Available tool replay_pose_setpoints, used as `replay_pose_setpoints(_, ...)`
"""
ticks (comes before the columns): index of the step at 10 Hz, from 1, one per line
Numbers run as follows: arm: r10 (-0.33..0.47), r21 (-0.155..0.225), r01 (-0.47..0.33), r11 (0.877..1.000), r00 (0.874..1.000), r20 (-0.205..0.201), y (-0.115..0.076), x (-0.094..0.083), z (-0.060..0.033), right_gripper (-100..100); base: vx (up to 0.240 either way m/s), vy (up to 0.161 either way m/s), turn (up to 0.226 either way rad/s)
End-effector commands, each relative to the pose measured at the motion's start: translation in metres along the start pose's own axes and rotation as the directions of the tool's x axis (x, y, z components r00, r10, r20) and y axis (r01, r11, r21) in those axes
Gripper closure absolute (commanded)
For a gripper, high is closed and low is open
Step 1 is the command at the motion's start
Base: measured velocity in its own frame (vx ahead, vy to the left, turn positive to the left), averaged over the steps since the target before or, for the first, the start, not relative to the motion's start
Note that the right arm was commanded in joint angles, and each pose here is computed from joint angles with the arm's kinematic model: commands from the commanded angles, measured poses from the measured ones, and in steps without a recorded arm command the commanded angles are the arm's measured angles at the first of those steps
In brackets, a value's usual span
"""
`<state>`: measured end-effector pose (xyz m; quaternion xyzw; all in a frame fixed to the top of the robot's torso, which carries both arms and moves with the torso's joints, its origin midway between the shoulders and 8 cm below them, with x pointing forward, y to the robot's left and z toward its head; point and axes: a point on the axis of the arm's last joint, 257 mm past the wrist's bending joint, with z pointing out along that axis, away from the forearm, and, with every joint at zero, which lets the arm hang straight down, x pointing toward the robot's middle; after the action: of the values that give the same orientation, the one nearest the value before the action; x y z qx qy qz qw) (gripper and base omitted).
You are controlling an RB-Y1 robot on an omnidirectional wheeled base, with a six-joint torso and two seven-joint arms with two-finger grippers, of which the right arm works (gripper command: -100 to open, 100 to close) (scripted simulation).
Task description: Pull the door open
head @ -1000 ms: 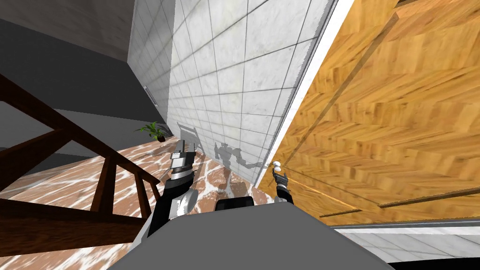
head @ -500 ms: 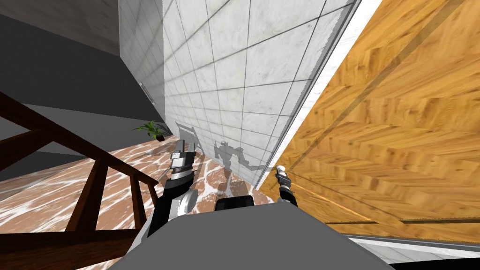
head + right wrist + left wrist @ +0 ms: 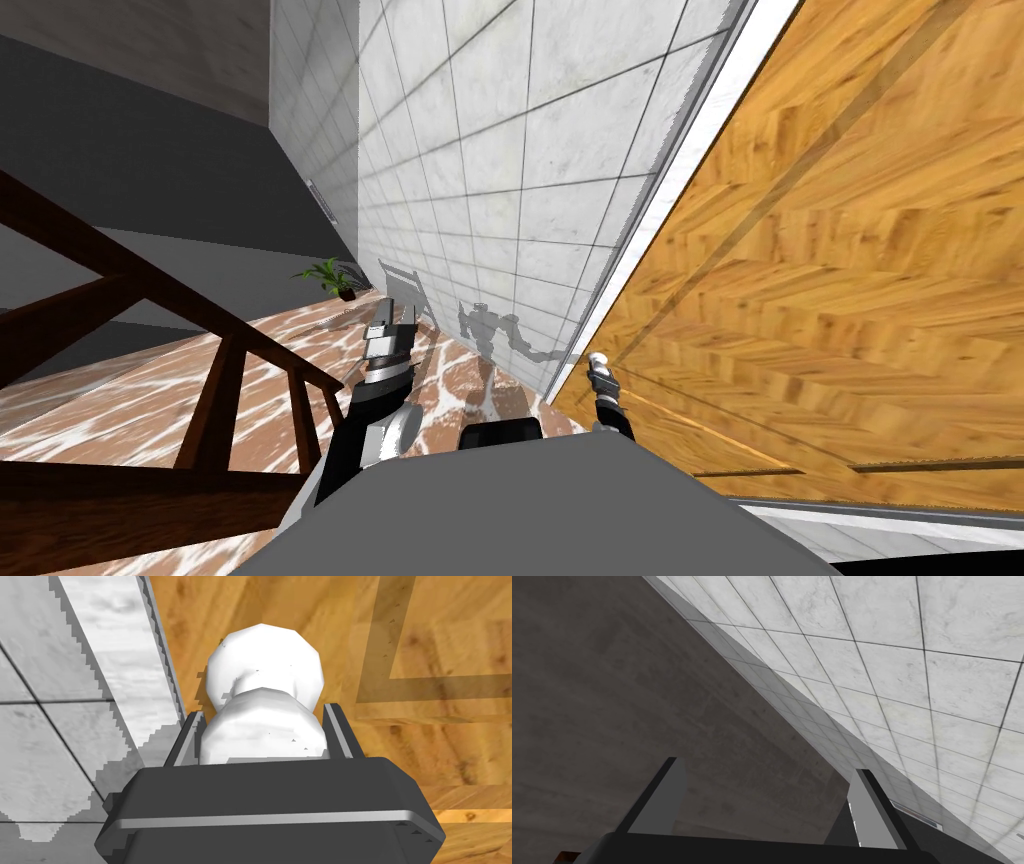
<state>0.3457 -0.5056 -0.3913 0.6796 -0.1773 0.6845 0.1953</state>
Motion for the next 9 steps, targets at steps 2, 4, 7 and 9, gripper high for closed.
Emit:
replay_pose_setpoints(2,0.006,0.036,-0.006,0.999,1.000,0.005,-0.010,-0.001,-0.0025,100,-0.190,0.005,0.058)
replay_pose_setpoints(4,0.011,0.075,-0.011,0.997,1.000,0.006,-0.019,0.000,-0.0041,100,-0.217,0.010,0.060)
replay_pose_setpoints(7,0.020,0.146,-0.022,0.989,1.000,0.011,-0.036,0.001,-0.0086,100,-0.248,0.007,0.076)
replay_pose_setpoints(9,0.016,0.147,-0.018,0.989,1.000,0.014,-0.036,0.000,-0.0085,100,-0.170,0.007,0.032)
